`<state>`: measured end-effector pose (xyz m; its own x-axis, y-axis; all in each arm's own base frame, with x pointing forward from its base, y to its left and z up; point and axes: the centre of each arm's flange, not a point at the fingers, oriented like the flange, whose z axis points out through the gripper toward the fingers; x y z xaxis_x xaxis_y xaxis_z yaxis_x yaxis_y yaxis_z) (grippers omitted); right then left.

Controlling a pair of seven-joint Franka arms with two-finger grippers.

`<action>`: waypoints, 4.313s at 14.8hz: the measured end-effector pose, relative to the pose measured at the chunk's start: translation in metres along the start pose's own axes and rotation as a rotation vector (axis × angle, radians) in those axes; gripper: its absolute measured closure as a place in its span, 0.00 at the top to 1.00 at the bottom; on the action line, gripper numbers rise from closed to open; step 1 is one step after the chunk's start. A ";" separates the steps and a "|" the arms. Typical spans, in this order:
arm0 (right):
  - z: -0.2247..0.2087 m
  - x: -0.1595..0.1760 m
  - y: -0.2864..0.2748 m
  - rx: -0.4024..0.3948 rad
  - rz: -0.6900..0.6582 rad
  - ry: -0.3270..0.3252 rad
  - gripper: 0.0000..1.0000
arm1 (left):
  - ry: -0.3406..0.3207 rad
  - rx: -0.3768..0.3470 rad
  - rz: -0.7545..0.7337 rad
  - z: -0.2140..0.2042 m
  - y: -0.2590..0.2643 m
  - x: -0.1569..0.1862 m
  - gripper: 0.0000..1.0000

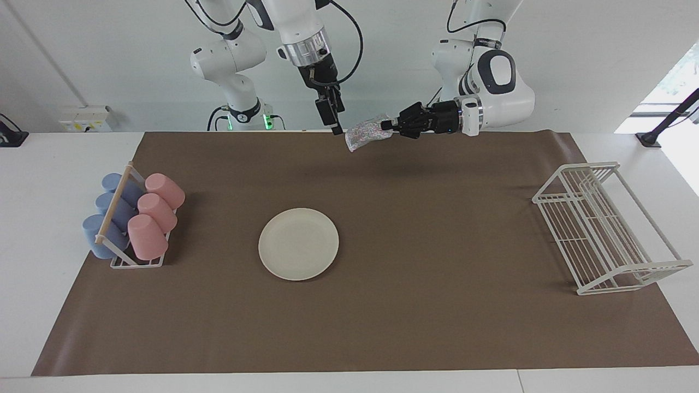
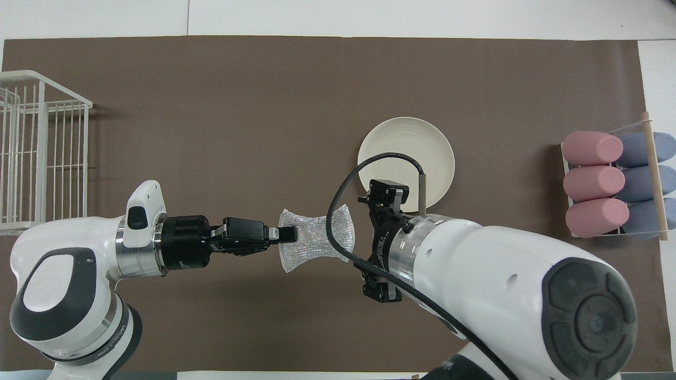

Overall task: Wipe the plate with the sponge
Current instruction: 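Grasp the cloth with the right gripper from the left gripper, then carry the cloth onto the plate with the right gripper while the left gripper withdraws, then rub the cloth around the plate surface with the right gripper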

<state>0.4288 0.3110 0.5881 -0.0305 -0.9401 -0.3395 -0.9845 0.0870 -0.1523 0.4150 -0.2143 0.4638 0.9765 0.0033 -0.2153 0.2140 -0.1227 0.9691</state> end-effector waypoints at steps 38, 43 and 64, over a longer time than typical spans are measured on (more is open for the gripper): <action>0.043 -0.028 0.042 0.018 -0.155 -0.039 0.08 | -0.025 -0.010 -0.048 0.001 -0.005 -0.008 0.64; 0.059 0.034 -0.011 0.028 -0.204 0.014 0.08 | -0.024 0.000 -0.052 0.000 -0.006 -0.008 1.00; 0.261 0.169 -0.077 -0.010 -0.271 0.126 0.08 | 0.046 0.866 0.026 -0.171 -0.055 0.023 1.00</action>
<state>0.5450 0.2313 0.3001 0.2134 -0.9621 -0.1697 -0.9612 -0.1757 -0.2127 0.4300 -0.0373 0.4263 0.9849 0.0275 -0.1712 0.1166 -0.8357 0.5367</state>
